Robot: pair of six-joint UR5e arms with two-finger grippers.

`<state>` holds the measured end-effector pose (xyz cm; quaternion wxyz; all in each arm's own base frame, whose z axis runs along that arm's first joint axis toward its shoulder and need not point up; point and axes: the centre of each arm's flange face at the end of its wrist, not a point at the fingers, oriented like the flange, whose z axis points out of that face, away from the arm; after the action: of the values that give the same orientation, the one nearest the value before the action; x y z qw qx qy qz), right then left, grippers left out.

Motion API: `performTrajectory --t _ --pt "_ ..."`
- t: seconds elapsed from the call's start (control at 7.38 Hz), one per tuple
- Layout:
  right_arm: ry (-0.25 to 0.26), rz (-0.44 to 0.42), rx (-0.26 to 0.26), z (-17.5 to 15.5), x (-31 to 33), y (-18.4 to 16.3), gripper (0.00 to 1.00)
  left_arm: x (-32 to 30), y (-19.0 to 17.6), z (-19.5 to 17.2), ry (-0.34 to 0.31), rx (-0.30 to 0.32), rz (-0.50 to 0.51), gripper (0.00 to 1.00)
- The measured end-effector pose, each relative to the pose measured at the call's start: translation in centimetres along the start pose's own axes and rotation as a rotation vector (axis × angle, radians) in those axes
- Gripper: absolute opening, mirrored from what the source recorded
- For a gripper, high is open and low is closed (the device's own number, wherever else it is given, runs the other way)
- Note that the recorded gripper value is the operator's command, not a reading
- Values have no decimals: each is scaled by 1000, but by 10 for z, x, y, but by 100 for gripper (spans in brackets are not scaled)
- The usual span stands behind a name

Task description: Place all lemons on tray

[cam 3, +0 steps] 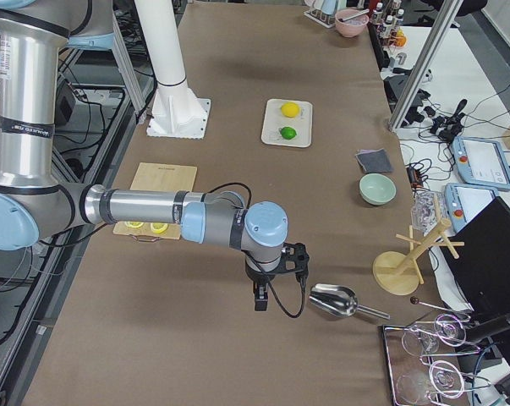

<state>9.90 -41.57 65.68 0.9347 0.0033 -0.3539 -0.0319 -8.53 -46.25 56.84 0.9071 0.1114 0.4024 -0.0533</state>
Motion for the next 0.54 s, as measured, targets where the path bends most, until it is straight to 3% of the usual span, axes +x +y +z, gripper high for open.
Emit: performTrajectory --t 0.54 --pt "-4 -2 4 -1 -1 -2 100 -2 -1 2 -3 -4 -3 98"
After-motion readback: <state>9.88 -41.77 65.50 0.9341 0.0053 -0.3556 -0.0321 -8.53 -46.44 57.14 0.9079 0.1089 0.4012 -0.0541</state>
